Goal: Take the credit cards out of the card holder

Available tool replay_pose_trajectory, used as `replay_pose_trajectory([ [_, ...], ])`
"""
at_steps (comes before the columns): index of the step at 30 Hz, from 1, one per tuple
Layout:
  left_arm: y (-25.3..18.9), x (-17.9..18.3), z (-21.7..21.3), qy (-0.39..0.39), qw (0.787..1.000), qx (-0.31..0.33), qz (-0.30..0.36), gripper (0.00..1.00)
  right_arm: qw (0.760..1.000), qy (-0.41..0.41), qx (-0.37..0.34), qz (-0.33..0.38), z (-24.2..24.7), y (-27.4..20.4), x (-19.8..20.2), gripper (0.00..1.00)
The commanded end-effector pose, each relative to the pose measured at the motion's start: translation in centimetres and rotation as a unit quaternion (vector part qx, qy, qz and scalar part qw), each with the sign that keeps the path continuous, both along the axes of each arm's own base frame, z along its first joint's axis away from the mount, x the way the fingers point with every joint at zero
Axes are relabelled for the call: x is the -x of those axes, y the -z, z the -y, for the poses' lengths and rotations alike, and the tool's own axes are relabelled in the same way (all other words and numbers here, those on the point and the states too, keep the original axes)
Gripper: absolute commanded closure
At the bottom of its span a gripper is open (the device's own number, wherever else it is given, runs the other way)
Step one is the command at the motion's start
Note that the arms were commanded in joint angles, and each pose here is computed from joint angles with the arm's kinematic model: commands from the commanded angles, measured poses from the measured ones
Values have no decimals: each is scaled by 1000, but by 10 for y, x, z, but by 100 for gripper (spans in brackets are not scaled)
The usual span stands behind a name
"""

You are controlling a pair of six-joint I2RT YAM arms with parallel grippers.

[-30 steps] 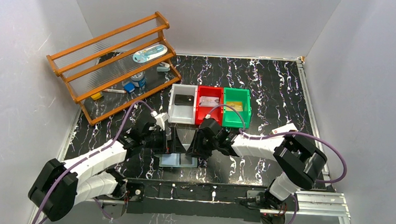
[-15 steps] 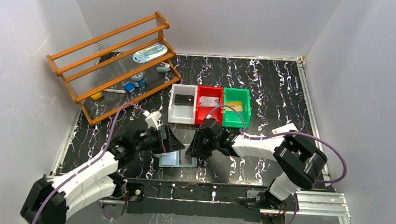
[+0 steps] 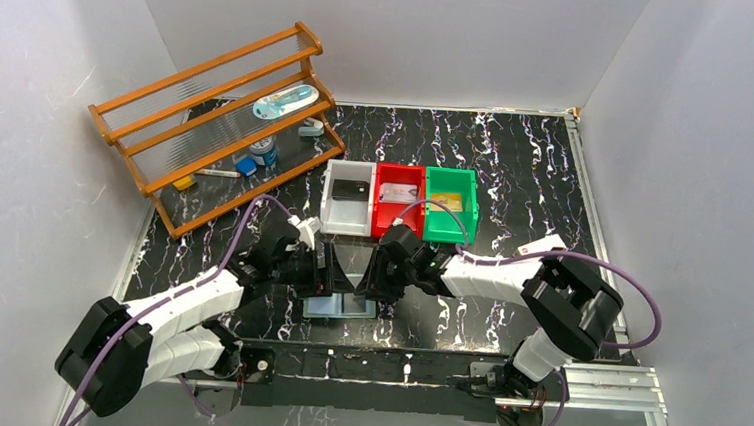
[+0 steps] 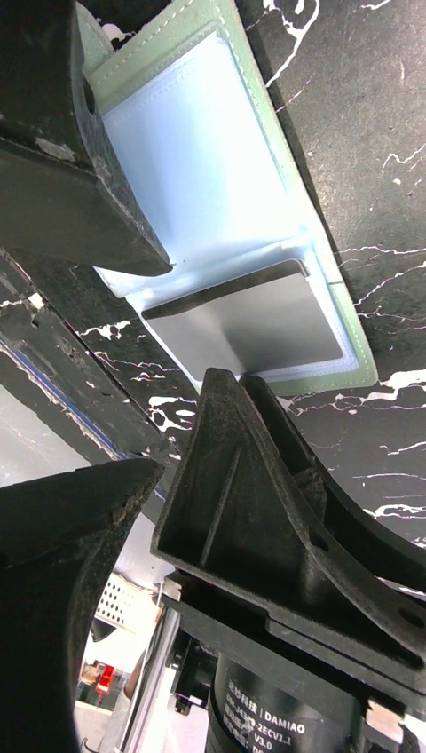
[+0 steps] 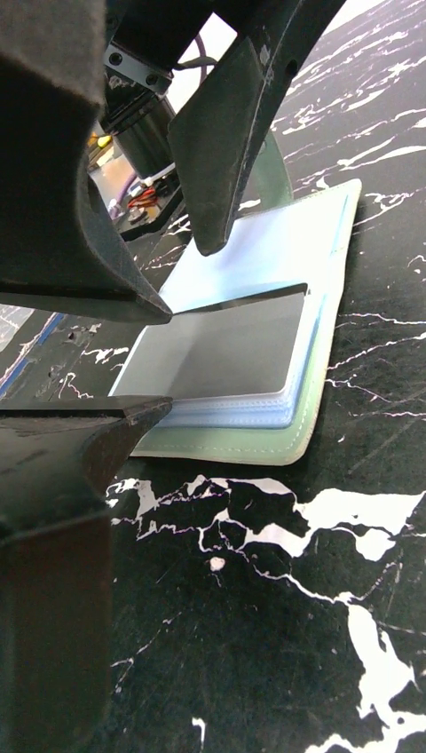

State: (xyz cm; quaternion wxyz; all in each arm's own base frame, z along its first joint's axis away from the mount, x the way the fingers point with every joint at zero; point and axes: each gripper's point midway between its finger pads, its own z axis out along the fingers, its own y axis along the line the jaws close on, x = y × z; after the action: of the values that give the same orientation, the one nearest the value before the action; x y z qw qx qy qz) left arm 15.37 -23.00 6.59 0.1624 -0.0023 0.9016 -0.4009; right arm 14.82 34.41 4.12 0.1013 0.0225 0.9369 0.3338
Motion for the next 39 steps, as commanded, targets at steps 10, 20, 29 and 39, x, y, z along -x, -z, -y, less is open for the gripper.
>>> replay_pose_trajectory([
  [10, -2, -2, 2, 10, 1000, -10, -4, 35, 998, 35, 46, -33, 14, 30, 4, 60],
  [20, 22, 2, -8, -15, 998, -41, -36, 52, 998, 34, 46, -41, 13, 36, 6, 63],
  [29, 19, -3, -14, -40, 998, -48, -21, 49, 998, 32, 44, -40, 12, 35, 6, 64],
  [39, 41, 0, -18, -74, 996, -40, -36, 68, 998, 31, 41, -42, 11, 34, 7, 64],
])
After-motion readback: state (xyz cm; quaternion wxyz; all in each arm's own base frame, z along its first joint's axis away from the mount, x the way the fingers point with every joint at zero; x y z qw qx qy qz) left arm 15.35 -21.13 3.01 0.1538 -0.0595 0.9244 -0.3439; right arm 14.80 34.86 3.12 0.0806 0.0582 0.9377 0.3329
